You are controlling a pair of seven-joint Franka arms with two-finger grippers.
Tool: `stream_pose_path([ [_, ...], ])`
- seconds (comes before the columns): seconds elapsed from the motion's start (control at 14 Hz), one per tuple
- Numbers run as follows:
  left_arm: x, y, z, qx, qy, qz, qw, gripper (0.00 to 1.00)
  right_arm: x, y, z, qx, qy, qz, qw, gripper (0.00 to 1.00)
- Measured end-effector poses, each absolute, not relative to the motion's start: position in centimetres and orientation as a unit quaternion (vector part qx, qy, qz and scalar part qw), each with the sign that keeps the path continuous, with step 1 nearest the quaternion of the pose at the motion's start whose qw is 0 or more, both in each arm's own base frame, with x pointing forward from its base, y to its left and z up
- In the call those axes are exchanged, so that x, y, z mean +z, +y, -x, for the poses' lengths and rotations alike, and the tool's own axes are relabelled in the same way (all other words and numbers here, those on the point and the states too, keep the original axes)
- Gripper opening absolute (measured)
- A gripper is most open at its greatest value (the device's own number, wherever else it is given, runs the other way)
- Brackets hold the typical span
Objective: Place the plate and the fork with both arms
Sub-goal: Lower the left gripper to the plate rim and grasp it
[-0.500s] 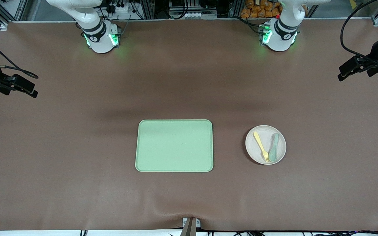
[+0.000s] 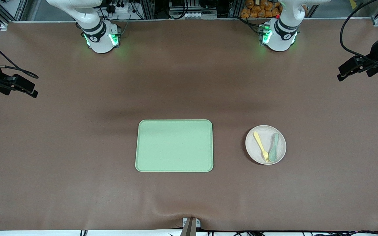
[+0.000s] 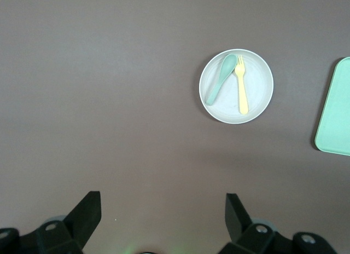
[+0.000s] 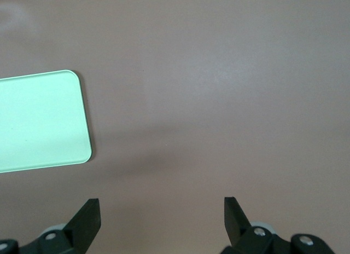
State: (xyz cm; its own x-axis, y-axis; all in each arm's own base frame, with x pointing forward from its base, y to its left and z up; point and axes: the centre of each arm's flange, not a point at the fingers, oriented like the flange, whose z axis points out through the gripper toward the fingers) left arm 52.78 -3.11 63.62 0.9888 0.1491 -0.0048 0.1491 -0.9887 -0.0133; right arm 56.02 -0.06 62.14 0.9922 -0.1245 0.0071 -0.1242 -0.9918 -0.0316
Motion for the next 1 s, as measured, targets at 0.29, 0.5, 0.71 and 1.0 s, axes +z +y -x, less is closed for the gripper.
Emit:
stream_pose_path([
  [0.29,57.9,-3.2,-56.6,0.038,-0.075,0.996,0.009,1.00,62.1,-0.1,-56.0,-0.004,0.062,0.998,0.016,1.00],
  [0.5,51.0,-2.9,-60.5,0.052,-0.077,0.996,0.009,1.00,62.1,-0.1,-56.0,-0.004,0.062,0.998,0.016,1.00],
  [0.71,44.6,-3.0,-63.2,0.055,-0.077,0.995,0.007,1.00,62.0,-0.1,-56.0,-0.003,0.062,0.998,0.016,1.00],
  [1.0,36.5,-3.9,-64.9,0.051,-0.071,0.996,0.004,1.00,62.0,-0.1,-56.1,-0.003,0.063,0.998,0.016,1.00],
])
